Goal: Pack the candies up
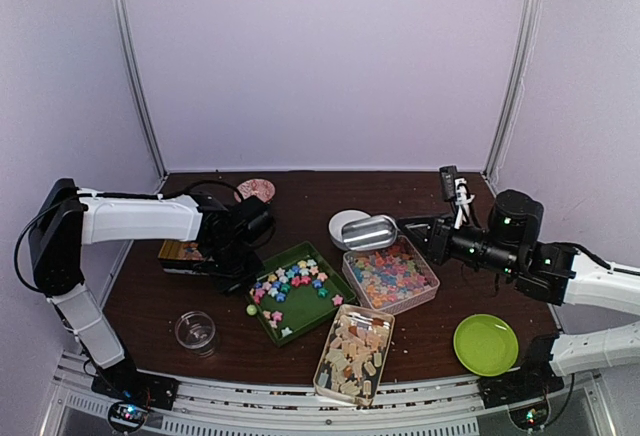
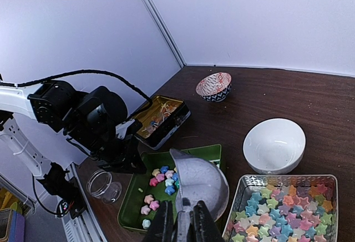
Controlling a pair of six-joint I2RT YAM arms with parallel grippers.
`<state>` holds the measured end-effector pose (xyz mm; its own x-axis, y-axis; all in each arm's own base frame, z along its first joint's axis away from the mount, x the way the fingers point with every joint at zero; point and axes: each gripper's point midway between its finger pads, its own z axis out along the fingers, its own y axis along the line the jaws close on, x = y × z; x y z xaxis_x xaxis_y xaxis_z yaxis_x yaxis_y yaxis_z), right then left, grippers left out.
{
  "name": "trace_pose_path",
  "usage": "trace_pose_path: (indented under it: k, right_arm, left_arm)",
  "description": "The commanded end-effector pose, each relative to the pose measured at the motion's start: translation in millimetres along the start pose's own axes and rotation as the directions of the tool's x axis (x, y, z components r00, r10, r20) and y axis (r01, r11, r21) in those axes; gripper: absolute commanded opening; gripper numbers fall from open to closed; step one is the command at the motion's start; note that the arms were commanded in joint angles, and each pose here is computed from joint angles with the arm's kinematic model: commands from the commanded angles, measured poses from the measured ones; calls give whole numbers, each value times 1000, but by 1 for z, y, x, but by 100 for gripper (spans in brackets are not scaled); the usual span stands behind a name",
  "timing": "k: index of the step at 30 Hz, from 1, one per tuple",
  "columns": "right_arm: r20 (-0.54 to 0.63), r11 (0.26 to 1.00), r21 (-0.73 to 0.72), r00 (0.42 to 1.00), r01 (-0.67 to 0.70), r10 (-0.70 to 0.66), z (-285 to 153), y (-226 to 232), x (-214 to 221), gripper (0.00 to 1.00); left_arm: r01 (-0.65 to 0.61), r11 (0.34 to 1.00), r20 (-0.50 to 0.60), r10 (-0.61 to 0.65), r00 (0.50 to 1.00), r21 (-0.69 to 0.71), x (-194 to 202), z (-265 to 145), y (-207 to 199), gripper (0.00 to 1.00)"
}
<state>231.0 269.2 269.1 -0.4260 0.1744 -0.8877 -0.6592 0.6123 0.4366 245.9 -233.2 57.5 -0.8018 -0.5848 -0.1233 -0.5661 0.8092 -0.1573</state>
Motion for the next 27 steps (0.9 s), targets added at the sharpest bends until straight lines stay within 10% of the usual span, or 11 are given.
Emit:
trace_pose_path:
  k: [1, 17, 27]
  right_arm:
    - [30, 1000, -4, 999, 11, -11, -6, 2, -6, 0]
    - [51, 1000, -31, 999, 7, -6, -12, 8, -11, 0]
    - [43, 995, -104, 999, -2, 6, -7, 25, -19, 0]
  left_arm:
    - [-5, 1000, 47, 4, 999, 20, -15, -15, -6, 3]
    - [-9, 994, 167, -9, 986, 105, -53, -60, -9, 0]
    - [-146, 890, 171, 77, 982, 433, -76, -69, -49, 0]
